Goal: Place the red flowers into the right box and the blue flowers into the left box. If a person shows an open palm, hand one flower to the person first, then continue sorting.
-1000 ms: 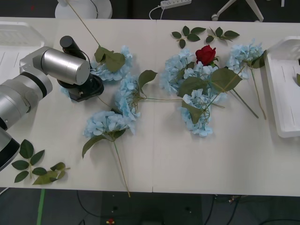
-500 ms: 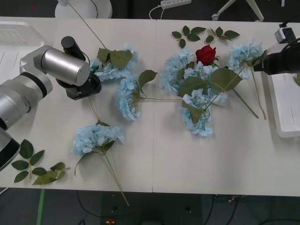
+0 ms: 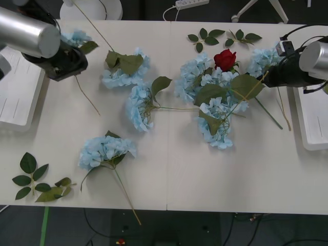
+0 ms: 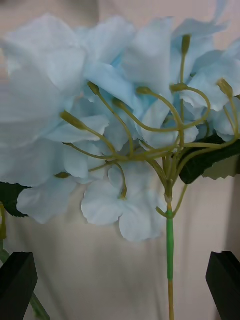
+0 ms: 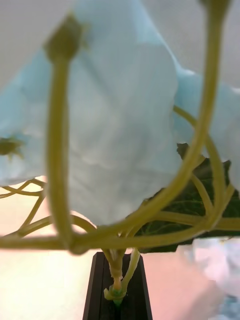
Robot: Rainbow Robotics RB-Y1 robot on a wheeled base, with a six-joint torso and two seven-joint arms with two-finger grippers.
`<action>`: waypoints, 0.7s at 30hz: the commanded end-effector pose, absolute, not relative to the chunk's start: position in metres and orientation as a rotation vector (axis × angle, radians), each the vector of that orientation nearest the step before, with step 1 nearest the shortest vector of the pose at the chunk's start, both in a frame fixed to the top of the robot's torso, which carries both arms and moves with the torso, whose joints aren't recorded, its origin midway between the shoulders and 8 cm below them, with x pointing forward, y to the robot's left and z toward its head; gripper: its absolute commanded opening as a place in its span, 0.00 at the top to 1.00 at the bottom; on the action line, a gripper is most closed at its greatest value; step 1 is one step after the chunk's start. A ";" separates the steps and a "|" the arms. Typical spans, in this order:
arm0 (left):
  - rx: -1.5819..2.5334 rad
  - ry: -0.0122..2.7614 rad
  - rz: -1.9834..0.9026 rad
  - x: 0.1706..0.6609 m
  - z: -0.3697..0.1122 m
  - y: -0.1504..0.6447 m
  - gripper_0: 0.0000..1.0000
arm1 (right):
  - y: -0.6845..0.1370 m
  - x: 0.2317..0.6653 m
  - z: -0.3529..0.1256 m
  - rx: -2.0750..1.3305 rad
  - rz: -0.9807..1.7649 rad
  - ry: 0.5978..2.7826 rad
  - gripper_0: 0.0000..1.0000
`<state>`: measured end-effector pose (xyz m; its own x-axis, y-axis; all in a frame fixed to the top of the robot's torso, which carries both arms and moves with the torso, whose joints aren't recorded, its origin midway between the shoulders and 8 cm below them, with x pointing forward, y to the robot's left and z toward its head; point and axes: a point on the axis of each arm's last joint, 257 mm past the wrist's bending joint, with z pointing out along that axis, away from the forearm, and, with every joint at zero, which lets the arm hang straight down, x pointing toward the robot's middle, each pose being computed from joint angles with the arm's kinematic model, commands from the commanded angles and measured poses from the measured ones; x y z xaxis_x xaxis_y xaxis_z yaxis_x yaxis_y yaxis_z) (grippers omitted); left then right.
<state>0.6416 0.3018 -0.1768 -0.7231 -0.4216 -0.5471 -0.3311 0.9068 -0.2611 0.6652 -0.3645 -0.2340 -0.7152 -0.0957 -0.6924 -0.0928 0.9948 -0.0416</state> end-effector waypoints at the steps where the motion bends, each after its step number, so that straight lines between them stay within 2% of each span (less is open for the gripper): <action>1: -0.529 2.326 -0.071 0.641 -0.094 0.397 1.00 | -0.338 0.687 -0.207 -0.163 -0.011 2.319 0.00; 6: -0.433 2.304 0.085 0.626 -0.064 0.465 1.00 | -0.338 0.685 -0.215 -0.171 -0.029 2.329 0.00; 12: -0.296 2.309 0.400 0.604 -0.056 0.553 1.00 | -0.343 0.688 -0.223 -0.152 -0.055 2.310 0.00; 21: -0.190 2.286 0.722 0.573 -0.092 0.642 1.00 | -0.332 0.691 -0.243 -0.164 -0.084 2.286 0.00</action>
<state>0.5997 0.5835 -0.0986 -0.7163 0.0026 -0.6978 -0.3092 0.8953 0.3208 0.6717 -0.3615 -0.2648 -0.6927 -0.1215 -0.7109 -0.0667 0.9923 -0.1045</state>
